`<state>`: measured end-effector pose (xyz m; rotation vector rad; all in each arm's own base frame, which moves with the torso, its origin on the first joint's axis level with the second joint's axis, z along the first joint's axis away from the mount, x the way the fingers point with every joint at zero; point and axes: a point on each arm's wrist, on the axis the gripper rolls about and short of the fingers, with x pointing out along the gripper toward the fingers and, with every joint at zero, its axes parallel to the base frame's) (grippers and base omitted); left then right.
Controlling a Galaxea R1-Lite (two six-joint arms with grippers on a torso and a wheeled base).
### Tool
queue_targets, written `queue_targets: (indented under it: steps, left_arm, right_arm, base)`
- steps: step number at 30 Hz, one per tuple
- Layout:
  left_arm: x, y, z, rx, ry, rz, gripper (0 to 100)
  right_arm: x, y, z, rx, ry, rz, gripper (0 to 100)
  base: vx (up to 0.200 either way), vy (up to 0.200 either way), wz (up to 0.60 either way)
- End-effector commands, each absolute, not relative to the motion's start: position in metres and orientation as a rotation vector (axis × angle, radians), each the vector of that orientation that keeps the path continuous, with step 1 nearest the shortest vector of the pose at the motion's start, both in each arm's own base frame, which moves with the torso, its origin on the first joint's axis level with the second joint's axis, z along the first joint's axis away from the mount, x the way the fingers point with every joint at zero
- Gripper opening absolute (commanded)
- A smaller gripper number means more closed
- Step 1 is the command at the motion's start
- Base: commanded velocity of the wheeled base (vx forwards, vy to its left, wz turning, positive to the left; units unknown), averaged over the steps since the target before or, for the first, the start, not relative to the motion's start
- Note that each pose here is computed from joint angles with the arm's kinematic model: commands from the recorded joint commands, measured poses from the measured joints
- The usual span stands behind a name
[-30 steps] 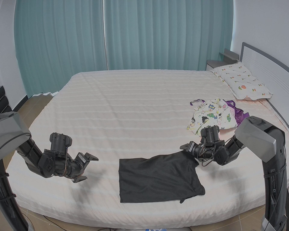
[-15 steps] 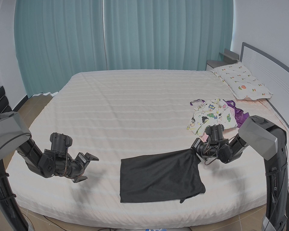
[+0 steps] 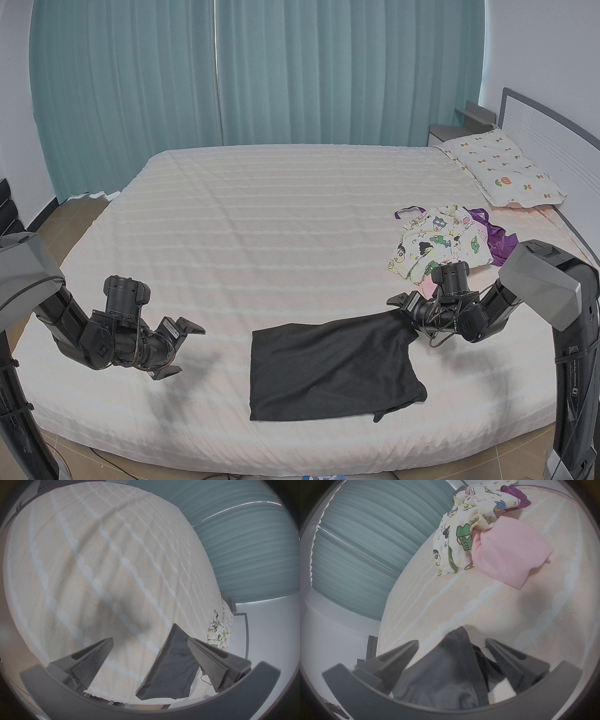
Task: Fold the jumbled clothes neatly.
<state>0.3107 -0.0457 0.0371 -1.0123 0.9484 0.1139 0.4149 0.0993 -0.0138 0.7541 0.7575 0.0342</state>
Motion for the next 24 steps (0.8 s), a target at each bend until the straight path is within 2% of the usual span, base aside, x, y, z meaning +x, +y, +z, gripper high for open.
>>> queue_targets:
  steps: [1,8,20,21,24]
  left_arm:
    - [0.311,-0.046,0.037,-1.011,0.949,0.111,100]
    - [0.311,-0.048,0.037,-1.008,0.952,0.106,100]
    - [0.311,-0.049,0.037,-1.008,0.954,0.104,100]
    - [0.311,-0.049,0.036,-1.007,0.955,0.105,100]
    - [0.311,-0.048,0.037,-1.008,0.952,0.104,100]
  right_arm:
    - [0.373,0.095,0.006,0.654,0.807,0.080,100]
    - [0.302,0.101,0.008,0.586,0.920,0.214,100]
    - [0.265,0.099,-0.009,0.546,1.016,0.216,100]
    - [0.264,0.100,-0.009,0.544,1.019,0.217,0]
    - [0.260,0.101,-0.010,0.534,1.036,0.217,0]
  base:
    - [0.000,0.000,0.00]
    - [0.000,0.000,0.00]
    - [0.000,0.000,0.00]
    - [0.000,0.000,0.00]
    - [0.000,0.000,0.00]
